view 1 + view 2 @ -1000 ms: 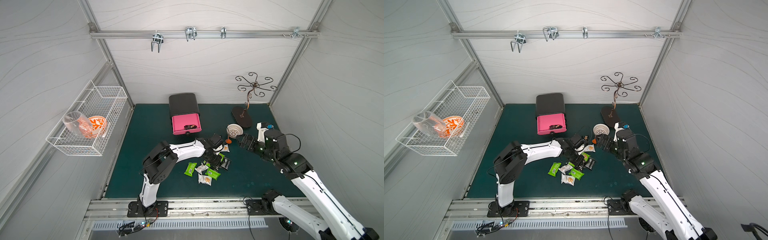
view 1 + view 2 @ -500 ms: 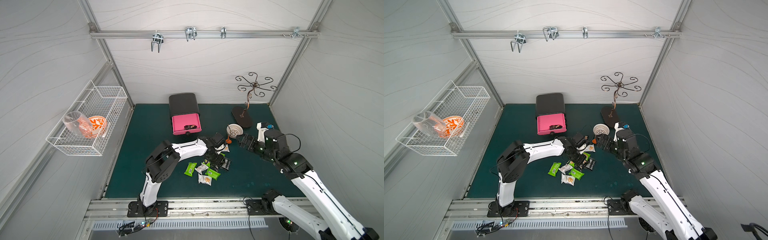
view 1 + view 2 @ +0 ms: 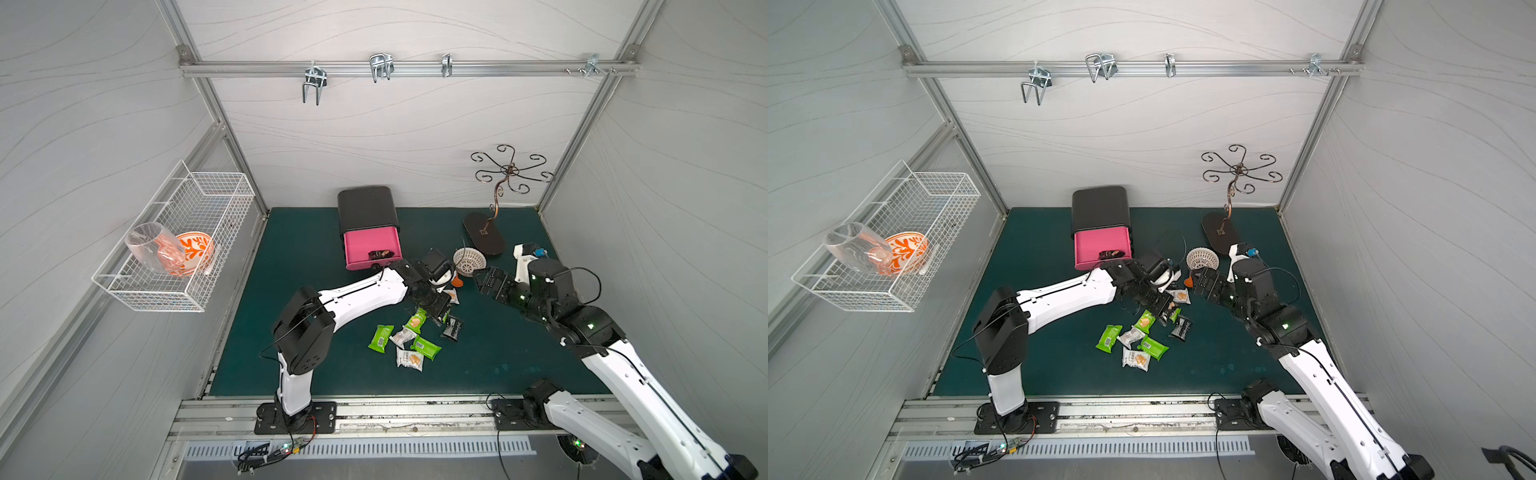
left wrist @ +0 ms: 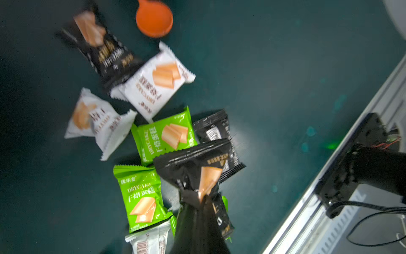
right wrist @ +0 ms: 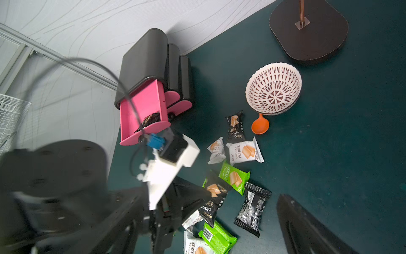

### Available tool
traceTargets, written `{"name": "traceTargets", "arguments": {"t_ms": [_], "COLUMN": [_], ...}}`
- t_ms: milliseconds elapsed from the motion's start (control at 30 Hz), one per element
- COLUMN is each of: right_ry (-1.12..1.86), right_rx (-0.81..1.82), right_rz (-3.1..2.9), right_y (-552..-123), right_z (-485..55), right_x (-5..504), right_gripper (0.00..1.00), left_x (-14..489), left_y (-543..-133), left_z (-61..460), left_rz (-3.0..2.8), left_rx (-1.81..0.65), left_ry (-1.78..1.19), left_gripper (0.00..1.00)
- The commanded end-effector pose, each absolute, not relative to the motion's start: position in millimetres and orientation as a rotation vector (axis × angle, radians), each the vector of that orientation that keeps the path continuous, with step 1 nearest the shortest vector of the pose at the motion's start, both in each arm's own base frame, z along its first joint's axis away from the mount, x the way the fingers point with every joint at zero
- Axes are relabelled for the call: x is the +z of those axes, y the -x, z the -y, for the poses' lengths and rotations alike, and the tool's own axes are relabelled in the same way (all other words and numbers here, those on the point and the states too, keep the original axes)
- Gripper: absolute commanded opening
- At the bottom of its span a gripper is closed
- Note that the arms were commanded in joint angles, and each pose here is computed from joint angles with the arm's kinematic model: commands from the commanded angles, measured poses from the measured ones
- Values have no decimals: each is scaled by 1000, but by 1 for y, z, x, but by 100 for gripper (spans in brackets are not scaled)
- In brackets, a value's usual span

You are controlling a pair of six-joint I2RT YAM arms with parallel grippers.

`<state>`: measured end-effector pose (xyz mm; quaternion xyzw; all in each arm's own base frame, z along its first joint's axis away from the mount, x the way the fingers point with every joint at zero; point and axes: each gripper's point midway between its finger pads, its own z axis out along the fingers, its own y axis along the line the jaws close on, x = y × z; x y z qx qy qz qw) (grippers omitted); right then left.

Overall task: Place the cookies into the drawer by color
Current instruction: Pick up the cookie at the center of the board, then place the cookie in the drawer.

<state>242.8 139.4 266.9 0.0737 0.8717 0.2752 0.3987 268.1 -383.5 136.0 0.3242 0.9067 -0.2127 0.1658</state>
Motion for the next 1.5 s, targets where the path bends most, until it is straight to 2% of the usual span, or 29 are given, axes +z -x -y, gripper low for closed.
{"name": "traceTargets", "arguments": {"t_ms": [0,267,600,1000,1267,1467], "right_ry": [-174,-178,-184,-175,-177,-172], "right_rx": [699,684,669,675,672,680], "right_rz": [-2163,-2146,-2131,-2140,-2135,-2133], "right_y": [-247,-247,-246,-253,-256,-258], "right_z": [-140,-137,-132,-138,-138,-141], "right_x": [281,284,286,284,286,287], "right_gripper": [99,99,99,99,99,99], "left_x": [196,261,246,214,199,204], "left_y": [-295,-373,-437,-441,-448,-450], "left_z": [386,347,237,154,132,129], "left_rz": [-2444,-2311,-2393,-2442,-2466,-2449], "left_rx": [-654,-627,-385,-168,-92,-95], "left_ry": [-851,-577,-238,-111,-92,-77], "left_gripper": [0,0,0,0,0,15]}}
